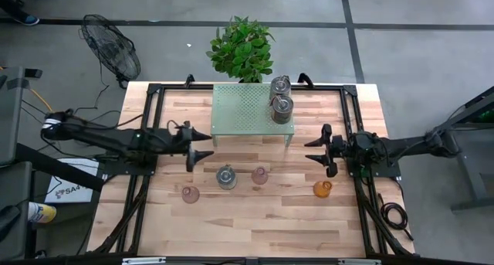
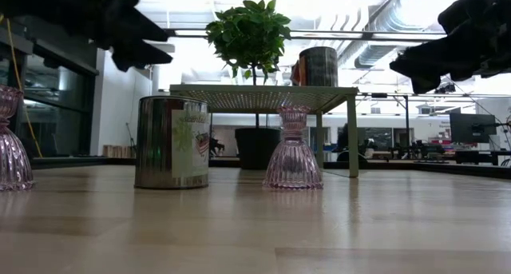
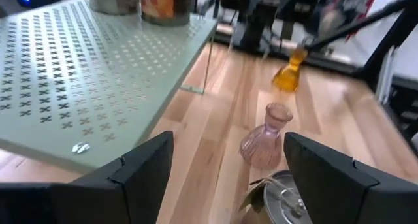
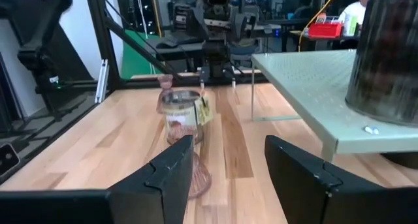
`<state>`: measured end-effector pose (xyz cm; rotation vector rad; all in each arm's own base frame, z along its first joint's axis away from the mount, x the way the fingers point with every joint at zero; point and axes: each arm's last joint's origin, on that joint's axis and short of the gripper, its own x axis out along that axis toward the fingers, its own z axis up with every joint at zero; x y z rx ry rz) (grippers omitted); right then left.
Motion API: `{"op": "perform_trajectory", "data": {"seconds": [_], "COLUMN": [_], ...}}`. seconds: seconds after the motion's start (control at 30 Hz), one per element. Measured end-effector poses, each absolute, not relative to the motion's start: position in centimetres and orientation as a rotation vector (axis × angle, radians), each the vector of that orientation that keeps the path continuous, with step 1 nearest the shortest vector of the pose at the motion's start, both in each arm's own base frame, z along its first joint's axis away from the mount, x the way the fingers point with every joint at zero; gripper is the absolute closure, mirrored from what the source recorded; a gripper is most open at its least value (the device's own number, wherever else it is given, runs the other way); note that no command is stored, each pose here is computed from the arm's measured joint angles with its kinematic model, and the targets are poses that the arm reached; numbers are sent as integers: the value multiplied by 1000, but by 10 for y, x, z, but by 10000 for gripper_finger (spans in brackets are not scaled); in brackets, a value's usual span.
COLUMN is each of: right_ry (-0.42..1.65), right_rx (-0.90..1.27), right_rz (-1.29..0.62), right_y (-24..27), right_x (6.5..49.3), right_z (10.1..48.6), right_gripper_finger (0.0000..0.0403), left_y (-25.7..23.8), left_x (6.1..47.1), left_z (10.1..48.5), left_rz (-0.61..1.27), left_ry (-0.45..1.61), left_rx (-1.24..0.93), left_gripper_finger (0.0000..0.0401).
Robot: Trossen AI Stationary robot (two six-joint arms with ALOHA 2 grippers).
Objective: Pick & Place candle stick holders
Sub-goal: Put the scented candle on the shelf
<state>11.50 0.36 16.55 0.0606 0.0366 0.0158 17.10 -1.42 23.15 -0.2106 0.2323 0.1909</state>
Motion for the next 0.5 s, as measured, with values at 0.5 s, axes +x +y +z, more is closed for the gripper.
{"op": "perform_trajectory", "data": {"seconds": [0.5], "right_ry": [32], "right_rx": [86], "right_rz": [-47], "right_y": [2], "right_x": [112], "right_z": [165], "right_gripper_finger": [217], "left_y": [-22], "left_x": [227], "left_z": [261], "left_rz": [274], "left_ry": [636], "left_rx": [-274], "left_gripper_finger": [114]}}
